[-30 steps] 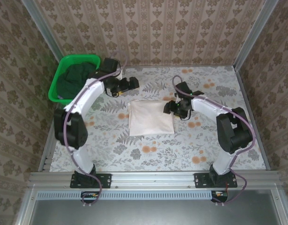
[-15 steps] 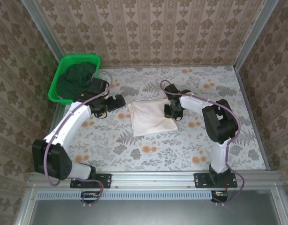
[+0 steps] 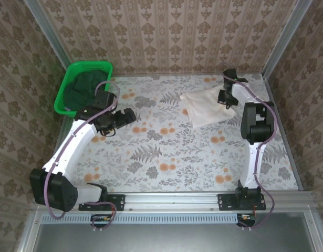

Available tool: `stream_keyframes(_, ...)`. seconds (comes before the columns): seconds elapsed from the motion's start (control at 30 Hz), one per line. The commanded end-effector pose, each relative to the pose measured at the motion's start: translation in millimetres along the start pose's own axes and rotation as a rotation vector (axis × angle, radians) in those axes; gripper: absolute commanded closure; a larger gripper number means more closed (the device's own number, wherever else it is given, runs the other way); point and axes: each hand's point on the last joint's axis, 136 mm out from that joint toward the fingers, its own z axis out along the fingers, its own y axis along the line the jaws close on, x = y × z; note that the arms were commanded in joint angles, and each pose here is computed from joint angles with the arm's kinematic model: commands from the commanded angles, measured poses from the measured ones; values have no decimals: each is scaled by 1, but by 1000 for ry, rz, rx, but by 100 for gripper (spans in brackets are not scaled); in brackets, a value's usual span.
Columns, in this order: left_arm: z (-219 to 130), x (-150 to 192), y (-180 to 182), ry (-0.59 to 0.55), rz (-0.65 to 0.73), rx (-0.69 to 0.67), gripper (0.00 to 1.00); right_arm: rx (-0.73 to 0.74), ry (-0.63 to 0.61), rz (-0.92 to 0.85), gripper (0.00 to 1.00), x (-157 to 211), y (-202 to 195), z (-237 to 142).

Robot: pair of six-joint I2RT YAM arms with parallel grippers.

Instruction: Fold and stack the t-shirts

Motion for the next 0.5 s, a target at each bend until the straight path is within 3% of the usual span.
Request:
stream_keyframes(0.0,-9,-5,5,7,-3,-41,0,86,-2,15,95,-23,-41,10)
stream_keyframes(0.2,-7,-11,3,45,2,-68,0,117,-59,66,96,-75,-85,25)
stream_keyframes(0.47,-8,-22,-6,58,10,-71,0,114,-104,151,96,-117,-125,36)
